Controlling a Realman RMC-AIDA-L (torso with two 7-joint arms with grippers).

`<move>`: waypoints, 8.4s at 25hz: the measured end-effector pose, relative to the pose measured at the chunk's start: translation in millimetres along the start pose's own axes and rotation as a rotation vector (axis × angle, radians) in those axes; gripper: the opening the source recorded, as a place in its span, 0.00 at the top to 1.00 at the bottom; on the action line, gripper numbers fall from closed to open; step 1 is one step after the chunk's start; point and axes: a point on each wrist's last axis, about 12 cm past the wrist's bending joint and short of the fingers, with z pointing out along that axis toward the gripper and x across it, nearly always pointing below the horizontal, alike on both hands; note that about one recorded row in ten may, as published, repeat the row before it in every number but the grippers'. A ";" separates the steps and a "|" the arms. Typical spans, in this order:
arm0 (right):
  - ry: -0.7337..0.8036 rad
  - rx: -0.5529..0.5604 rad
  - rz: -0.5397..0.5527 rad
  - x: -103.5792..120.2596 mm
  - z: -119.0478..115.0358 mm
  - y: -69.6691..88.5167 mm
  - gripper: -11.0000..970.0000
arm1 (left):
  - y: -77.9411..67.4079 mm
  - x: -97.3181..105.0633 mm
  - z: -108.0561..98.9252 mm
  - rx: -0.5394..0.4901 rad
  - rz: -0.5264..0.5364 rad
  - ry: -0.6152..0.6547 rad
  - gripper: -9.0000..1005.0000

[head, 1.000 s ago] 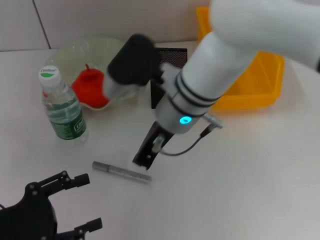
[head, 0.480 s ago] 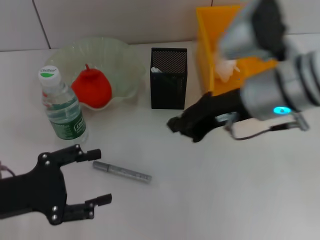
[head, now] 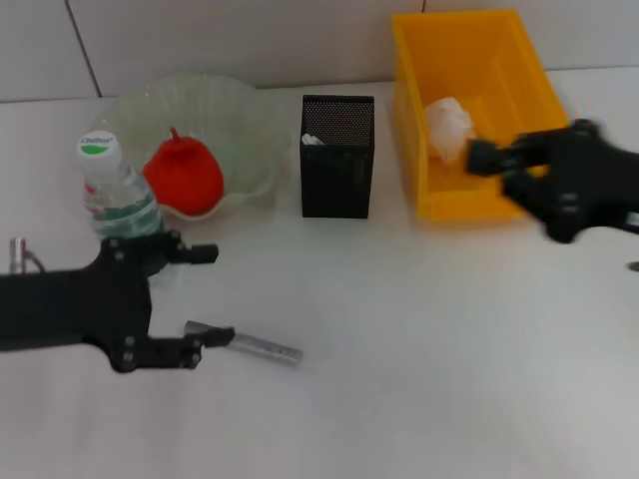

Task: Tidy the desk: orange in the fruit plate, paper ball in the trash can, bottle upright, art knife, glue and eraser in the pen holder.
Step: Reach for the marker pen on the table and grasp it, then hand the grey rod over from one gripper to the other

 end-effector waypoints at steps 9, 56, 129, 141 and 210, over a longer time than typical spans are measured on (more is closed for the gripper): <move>-0.211 0.184 -0.066 74.3 -72.3 7.8 0.85 | 29.2 -18.7 33.4 0.045 -0.084 0.117 0.21; 0.170 -0.063 0.132 117.4 -68.3 28.2 0.20 | 41.5 -63.2 148.6 0.301 0.282 0.806 0.21; 0.184 -0.093 0.129 118.9 -33.6 21.3 0.21 | 35.1 -54.2 165.1 0.388 0.411 1.006 0.74; 0.189 -0.092 0.133 120.4 -32.1 22.0 0.21 | 32.7 -51.8 167.2 0.398 0.448 0.996 0.78; 0.099 0.086 0.156 117.7 -45.1 7.2 0.22 | 78.4 -47.4 154.8 -0.421 -0.034 -0.254 0.85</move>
